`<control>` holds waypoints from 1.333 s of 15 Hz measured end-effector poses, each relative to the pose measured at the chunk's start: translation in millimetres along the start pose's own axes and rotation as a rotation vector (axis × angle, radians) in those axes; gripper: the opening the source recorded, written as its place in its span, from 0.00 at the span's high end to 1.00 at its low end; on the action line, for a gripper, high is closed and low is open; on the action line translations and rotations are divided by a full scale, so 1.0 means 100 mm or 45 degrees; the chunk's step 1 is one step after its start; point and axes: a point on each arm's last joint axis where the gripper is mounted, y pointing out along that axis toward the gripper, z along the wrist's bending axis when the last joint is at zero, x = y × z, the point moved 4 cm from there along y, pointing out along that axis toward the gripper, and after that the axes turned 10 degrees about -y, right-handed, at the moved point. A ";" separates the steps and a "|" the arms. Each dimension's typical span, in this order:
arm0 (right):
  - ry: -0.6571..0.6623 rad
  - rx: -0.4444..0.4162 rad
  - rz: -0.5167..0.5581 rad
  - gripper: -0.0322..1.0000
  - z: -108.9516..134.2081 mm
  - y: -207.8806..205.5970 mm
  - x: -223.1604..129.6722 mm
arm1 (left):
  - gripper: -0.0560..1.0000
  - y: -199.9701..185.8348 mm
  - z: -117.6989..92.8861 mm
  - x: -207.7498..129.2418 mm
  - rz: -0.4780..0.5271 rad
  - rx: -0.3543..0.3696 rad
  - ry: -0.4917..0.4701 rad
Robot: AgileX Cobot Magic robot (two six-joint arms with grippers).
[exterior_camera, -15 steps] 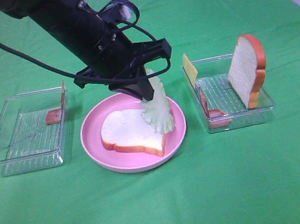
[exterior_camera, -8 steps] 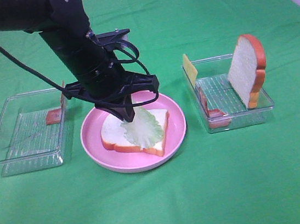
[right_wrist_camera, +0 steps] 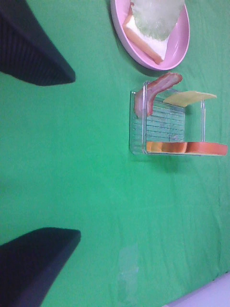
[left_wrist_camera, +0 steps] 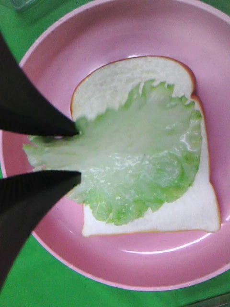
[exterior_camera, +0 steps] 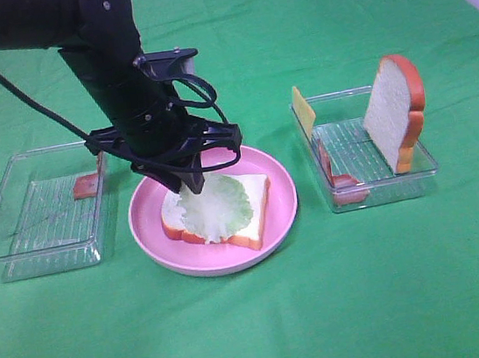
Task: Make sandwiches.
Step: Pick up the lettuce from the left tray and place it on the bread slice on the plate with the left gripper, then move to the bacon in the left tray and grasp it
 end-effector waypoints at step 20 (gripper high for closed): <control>0.000 0.000 0.000 0.22 0.00 0.00 0.00 | 0.19 -0.72 0.84 0.57 -0.010 0.184 -0.206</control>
